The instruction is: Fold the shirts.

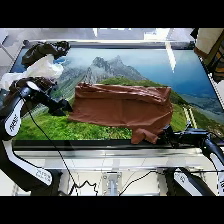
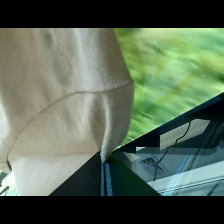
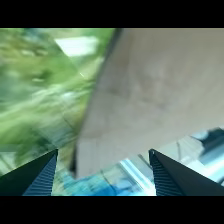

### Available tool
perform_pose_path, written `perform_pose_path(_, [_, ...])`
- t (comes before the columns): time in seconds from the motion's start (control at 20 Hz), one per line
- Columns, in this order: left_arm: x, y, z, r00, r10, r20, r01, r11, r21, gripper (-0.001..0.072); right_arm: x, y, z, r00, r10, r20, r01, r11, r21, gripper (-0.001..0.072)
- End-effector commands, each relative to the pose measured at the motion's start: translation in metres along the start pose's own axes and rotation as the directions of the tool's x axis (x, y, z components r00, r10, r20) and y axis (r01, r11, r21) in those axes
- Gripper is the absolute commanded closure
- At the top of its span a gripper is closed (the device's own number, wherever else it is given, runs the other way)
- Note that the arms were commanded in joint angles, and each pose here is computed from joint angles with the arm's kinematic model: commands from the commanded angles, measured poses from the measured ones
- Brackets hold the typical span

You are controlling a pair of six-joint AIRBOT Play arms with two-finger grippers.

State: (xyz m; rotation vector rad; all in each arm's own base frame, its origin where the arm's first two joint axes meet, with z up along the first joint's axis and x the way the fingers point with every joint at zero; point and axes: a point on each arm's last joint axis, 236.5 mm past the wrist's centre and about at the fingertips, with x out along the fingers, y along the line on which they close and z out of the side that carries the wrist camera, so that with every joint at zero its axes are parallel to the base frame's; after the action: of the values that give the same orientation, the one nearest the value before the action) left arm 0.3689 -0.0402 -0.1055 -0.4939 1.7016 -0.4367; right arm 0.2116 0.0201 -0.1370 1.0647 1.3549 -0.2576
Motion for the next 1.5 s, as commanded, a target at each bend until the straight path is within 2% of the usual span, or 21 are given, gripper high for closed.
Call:
perform_pose_path(0.0, [0.015,0.015,-0.007,0.999,0.026,-0.023,-0.027,0.999,-0.027,0.0050,-0.001,-0.021,-0.001,0.996,-0.089,-0.003,0.088,0.994,-0.071,0.0681])
perform_pose_path(0.25, [0.029,0.009,-0.005,1.000,-0.002,-0.005,0.002,0.999,-0.041,0.0053,-0.001,-0.021,-0.001,0.996,-0.088,-0.003,0.088,0.994,-0.071,0.0681])
perform_pose_path(0.35, [0.039,0.002,-0.005,1.000,0.004,-0.021,-0.005,1.000,-0.012,0.0071,-0.001,-0.021,0.000,0.996,-0.088,-0.003,0.088,0.994,-0.071,0.0681])
perform_pose_path(0.4, [0.043,-0.001,-0.004,1.000,0.011,-0.020,-0.010,1.000,0.019,0.0103,-0.001,-0.021,-0.001,0.996,-0.088,-0.003,0.088,0.994,-0.071,0.0681])
perform_pose_path(0.45, [0.045,-0.005,-0.001,1.000,0.015,-0.014,-0.014,0.999,0.046,0.0237,-0.001,-0.021,-0.001,0.996,-0.088,-0.003,0.088,0.994,-0.071,0.0681])
perform_pose_path(0.5, [0.047,-0.008,0.003,1.000,0.008,0.002,-0.008,0.998,0.069,0.0429,-0.001,-0.021,0.000,0.996,-0.088,-0.003,0.087,0.994,-0.071,0.0681])
perform_pose_path(0.55, [0.047,-0.012,0.007,1.000,-0.008,0.021,0.006,0.997,0.077,0.0519,-0.001,-0.021,0.000,0.996,-0.087,-0.002,0.087,0.994,-0.072,0.0681])
perform_pose_path(0.65, [0.046,-0.014,0.015,0.998,-0.017,0.052,0.013,0.997,0.073,0.0556,-0.002,-0.016,0.001,0.997,-0.072,0.001,0.072,0.991,-0.110,0.0681])
perform_pose_path(0.75, [0.046,-0.019,0.018,0.997,-0.039,0.067,0.034,0.996,0.077,0.0659,-0.003,-0.005,0.004,0.999,-0.032,0.007,0.033,0.989,-0.144,0.0682])
perform_pose_path(0.8, [0.045,-0.025,0.019,0.995,-0.063,0.073,0.056,0.995,0.087,0.0677,-0.005,0.002,0.006,1.000,-0.012,0.007,0.013,0.987,-0.162,0.0681])
perform_pose_path(1.05, [0.019,-0.086,0.033,0.948,-0.278,0.155,0.248,0.951,0.186,0.0679,-0.037,0.054,0.015,0.994,0.111,0.001,-0.104,0.936,-0.335,0.0682])
perform_pose_path(1.25, [-0.043,-0.126,0.044,0.915,-0.290,0.280,0.190,0.923,0.335,0.0679,-0.087,0.098,0.042,0.969,0.196,0.149,-0.110,0.886,-0.450,0.0682])
perform_pose_path(1.45, [-0.096,-0.161,0.034,0.878,-0.296,0.375,0.116,0.893,0.434,0.0679,-0.128,0.128,0.046,0.938,0.264,0.225,-0.108,0.839,-0.534,0.0682])
